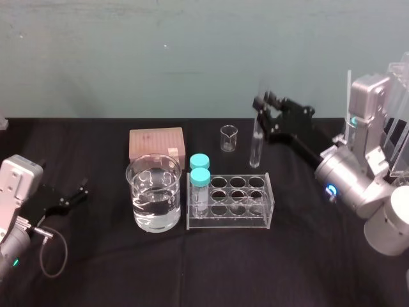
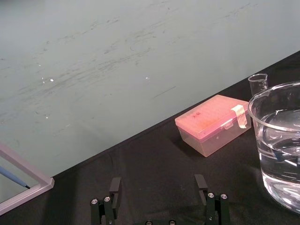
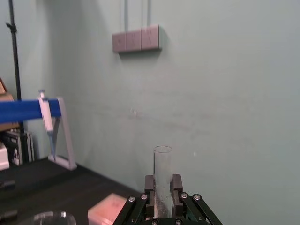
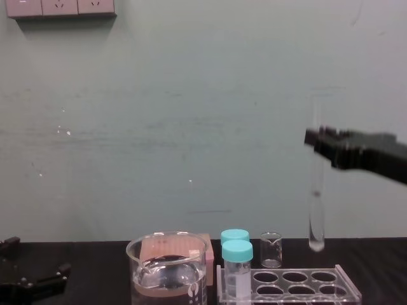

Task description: Hold the test tube with one hand and immerse one end into the beaker, then return it to the test tube rack.

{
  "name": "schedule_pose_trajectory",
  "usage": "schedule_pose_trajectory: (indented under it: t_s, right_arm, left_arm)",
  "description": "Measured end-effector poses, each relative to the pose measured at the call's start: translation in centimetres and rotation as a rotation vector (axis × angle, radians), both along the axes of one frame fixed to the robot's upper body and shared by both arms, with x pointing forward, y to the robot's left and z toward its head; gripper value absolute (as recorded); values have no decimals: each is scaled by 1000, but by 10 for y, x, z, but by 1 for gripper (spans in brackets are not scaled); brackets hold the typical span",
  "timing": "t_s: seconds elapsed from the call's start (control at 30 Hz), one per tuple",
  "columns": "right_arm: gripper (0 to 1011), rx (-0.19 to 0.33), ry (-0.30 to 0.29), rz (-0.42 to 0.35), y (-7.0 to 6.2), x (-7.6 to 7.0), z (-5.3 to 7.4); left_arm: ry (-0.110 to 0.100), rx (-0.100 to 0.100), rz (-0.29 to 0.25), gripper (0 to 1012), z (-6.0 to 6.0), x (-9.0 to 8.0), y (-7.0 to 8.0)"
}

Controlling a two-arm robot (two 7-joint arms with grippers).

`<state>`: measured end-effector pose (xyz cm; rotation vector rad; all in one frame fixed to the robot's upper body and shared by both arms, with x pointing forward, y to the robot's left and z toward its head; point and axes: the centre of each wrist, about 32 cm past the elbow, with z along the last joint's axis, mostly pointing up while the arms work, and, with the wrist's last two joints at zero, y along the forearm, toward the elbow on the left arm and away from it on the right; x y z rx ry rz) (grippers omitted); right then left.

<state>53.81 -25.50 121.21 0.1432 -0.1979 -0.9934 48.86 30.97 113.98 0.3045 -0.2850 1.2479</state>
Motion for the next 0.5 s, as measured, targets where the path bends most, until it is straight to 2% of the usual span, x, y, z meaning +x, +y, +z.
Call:
schedule_pose_trajectory:
  t_s: [0.03,0.13,0.23,0.37,0.4,0.5]
  right_arm:
    - [223,0,0,0,0,0,0]
    - [223,9,-46,1,-1,3,16]
    - [223,12,-65,-3,-2,5,25]
    - [223,14,-108,-18,-5,7,45]
    - [223,14,-108,-18,-5,7,45]
    - [222,13,-147,-29,-7,9,60]
  left_arm:
    - [0,0,0,1000,0,0,0]
    - [0,0,0,1000,0,0,0]
    - [0,0,0,1000,0,0,0]
    - [0,0,0,1000,0,0,0]
    - [0,0,0,1000,0,0,0]
    - [0,0,0,1000,0,0,0]
